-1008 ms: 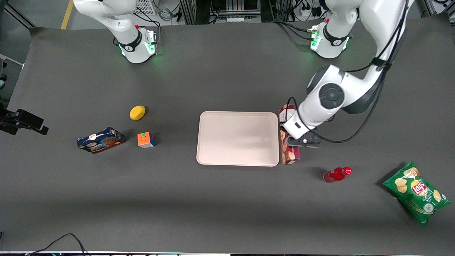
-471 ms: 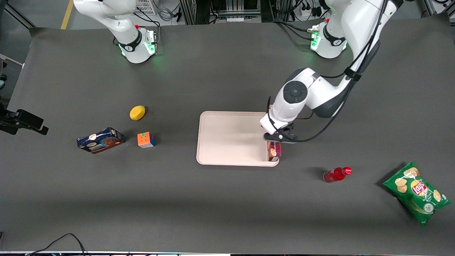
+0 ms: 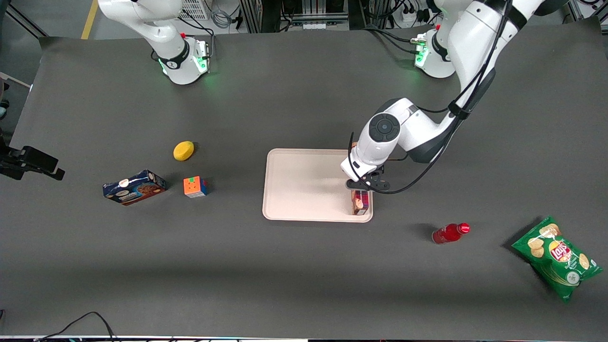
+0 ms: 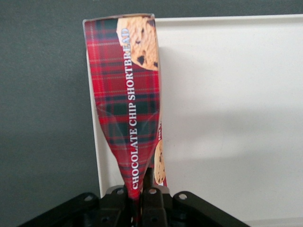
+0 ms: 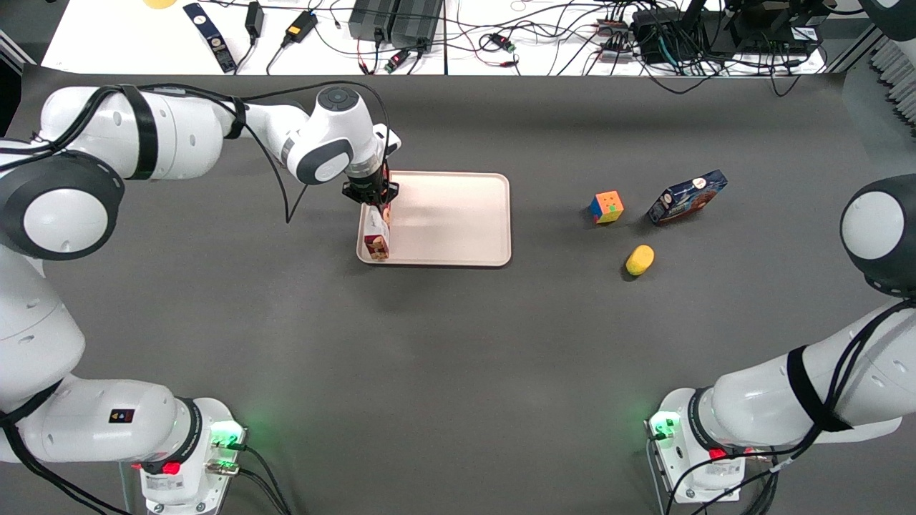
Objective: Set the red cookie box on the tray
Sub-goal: 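Lower the box onto the tray's edge and open the left gripper, then raise the left gripper and withdraw it from the box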
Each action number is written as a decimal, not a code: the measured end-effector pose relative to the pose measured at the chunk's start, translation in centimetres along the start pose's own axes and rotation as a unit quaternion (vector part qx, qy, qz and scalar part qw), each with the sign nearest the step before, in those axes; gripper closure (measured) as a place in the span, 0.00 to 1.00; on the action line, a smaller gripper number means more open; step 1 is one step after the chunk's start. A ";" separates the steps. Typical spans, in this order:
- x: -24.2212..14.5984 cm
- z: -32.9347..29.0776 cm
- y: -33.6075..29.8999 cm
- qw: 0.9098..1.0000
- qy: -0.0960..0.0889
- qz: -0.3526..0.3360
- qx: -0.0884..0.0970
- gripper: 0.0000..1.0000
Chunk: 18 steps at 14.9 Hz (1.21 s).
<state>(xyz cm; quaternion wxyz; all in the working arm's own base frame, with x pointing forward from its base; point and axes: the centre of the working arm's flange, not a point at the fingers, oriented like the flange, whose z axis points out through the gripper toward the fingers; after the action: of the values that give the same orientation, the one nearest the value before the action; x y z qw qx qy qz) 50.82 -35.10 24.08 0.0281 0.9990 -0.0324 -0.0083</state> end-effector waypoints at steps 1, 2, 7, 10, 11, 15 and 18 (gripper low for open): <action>0.0 0.3 -0.1 1.000 -0.001 0.000 0.000 0.92; 0.1 0.4 -0.2 1.000 0.000 0.001 0.002 0.92; 0.4 0.3 -0.4 1.000 0.006 0.004 0.003 0.85; 0.7 0.0 -0.4 1.000 0.011 0.003 0.001 0.54; 1.2 -0.4 -0.7 1.000 0.016 0.000 0.000 0.41; 5.2 -6.0 -4.8 0.998 0.062 -0.024 -0.003 0.01; 8.0 -14.0 -10.7 0.998 0.061 -0.021 -0.002 0.00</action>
<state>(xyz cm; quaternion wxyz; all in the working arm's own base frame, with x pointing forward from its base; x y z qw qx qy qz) 59.70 -24.22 37.34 0.0322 0.9981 -0.0095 0.0517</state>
